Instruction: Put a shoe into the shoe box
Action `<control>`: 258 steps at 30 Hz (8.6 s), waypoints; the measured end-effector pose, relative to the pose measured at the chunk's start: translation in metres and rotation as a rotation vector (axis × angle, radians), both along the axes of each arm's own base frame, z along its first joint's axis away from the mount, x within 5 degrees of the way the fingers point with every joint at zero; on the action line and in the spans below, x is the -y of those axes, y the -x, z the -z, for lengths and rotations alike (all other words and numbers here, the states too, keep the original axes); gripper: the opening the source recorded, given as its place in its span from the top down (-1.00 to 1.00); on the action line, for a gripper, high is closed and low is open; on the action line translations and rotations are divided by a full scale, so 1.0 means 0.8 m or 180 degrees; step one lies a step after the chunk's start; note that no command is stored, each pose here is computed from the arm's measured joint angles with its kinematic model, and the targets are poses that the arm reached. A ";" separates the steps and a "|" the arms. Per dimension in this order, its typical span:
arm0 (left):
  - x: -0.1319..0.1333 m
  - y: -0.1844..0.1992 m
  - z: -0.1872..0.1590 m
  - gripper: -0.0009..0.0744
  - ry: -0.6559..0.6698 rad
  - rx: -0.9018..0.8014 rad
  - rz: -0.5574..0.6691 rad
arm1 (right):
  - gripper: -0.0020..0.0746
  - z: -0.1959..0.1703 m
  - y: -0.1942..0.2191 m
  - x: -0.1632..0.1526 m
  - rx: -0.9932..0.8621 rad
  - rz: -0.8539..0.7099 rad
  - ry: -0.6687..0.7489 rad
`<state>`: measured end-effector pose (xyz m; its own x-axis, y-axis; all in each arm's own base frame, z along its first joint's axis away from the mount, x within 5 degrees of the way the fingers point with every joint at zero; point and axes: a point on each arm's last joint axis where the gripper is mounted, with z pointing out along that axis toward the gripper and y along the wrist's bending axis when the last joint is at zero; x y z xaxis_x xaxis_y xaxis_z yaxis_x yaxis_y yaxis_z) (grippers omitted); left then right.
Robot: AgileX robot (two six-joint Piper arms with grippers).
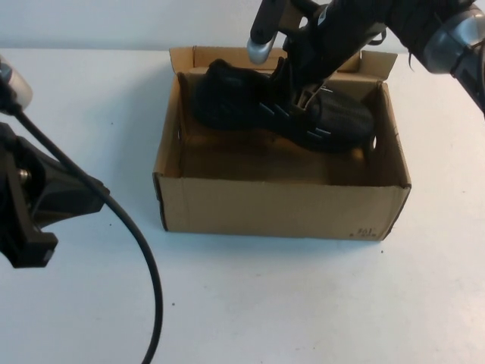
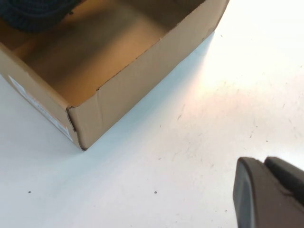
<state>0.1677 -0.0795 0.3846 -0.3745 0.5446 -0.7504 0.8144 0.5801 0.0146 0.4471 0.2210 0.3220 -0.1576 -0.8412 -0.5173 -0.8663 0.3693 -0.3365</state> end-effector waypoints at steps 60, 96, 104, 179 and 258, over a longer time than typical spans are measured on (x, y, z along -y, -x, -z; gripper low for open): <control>-0.005 0.025 -0.007 0.98 -0.0110 0.0019 0.0109 | 0.22 -0.087 0.037 0.016 0.0187 0.0364 -0.0549; -0.075 0.228 -0.057 0.98 0.1050 0.2024 -0.1368 | 0.99 -0.325 0.442 0.185 0.0828 0.0563 -0.2209; -0.065 0.187 -0.010 0.98 0.1290 0.1534 -0.1491 | 0.99 -0.205 0.469 0.222 0.1148 0.1222 -0.2321; -0.086 0.151 0.150 0.98 0.1438 0.2042 -0.2249 | 0.99 -0.073 0.499 0.244 0.1873 0.1241 -0.2812; -0.090 0.145 0.268 0.98 0.0601 0.1190 -0.2373 | 0.99 0.175 0.491 0.259 0.1201 0.2626 -0.2764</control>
<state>0.0517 -0.0076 0.1703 -0.2948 0.1076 -0.9495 0.1798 0.9821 0.0554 0.0540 0.0140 0.1824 -0.1956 0.0778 -0.9776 -0.1749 0.9781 0.1128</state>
